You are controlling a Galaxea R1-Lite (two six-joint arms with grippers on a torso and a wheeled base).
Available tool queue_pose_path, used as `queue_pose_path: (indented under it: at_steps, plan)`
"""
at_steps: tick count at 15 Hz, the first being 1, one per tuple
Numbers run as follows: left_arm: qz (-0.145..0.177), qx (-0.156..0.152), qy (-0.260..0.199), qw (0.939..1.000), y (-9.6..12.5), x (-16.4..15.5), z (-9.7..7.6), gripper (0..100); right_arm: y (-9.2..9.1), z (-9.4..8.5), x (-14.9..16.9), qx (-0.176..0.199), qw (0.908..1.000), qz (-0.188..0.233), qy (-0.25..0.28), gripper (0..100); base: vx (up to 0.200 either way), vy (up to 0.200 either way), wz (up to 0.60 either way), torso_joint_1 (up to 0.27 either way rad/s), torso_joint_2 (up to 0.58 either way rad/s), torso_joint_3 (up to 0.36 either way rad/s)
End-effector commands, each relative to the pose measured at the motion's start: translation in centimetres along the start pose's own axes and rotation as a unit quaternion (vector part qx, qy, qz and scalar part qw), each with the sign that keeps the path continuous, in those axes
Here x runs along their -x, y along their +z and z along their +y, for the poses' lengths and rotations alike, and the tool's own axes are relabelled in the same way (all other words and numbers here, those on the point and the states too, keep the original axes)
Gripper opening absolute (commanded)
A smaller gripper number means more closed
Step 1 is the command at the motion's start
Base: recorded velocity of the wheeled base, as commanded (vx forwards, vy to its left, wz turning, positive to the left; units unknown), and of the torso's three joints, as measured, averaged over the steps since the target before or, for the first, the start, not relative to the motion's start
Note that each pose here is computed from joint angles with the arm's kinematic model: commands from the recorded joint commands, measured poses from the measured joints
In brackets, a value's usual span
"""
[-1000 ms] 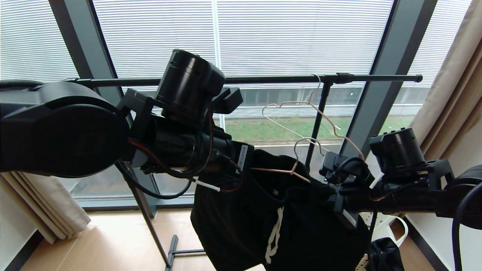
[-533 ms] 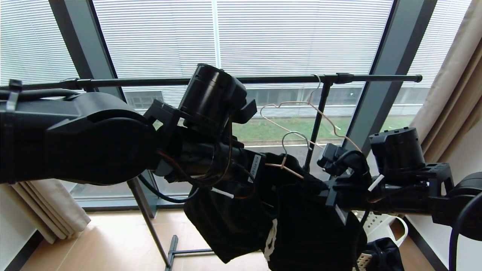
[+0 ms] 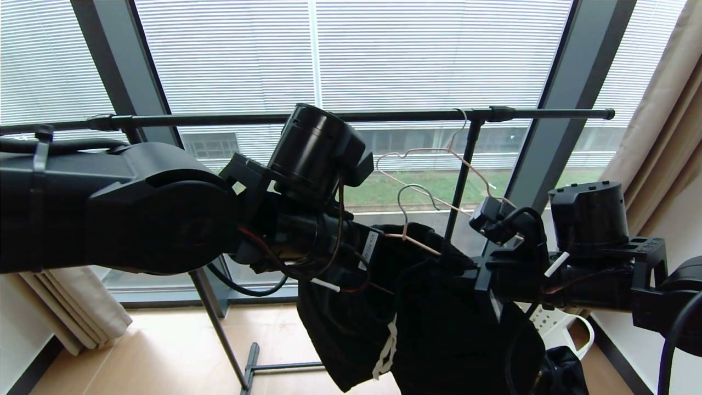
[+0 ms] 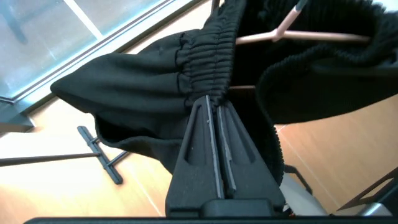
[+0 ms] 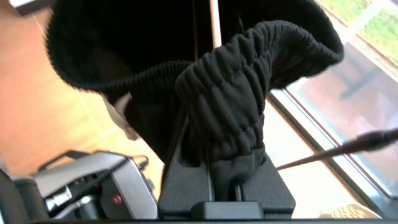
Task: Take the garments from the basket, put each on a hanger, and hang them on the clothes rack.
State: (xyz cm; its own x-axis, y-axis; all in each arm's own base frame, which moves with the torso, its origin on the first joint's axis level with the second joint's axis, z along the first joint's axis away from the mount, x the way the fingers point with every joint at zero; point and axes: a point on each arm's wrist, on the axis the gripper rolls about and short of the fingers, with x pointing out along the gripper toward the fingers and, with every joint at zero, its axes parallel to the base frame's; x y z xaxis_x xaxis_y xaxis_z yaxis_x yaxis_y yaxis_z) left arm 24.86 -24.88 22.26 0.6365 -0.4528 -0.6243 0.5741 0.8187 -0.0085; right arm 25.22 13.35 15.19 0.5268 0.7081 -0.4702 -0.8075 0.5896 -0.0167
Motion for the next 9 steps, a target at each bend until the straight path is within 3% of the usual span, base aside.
queue_pose_path:
  at_steps: [1, 9]
  plan:
    - [0.006, -0.012, 0.0, 0.9999, -0.49, 0.3, 0.05, 0, 0.09, 0.03, 0.02, -0.003, 0.9999, -0.009, 0.006, 0, 0.0, 0.0, 0.0, 0.0, 0.0, 0.0]
    - [0.002, -0.013, 0.008, 0.9999, -0.46, 0.34, 0.09, 0, -0.48, 0.53, 0.03, -0.012, 0.9948, -0.075, 0.068, 0, 0.0, 0.0, 0.0, 0.0, 0.0, 0.0]
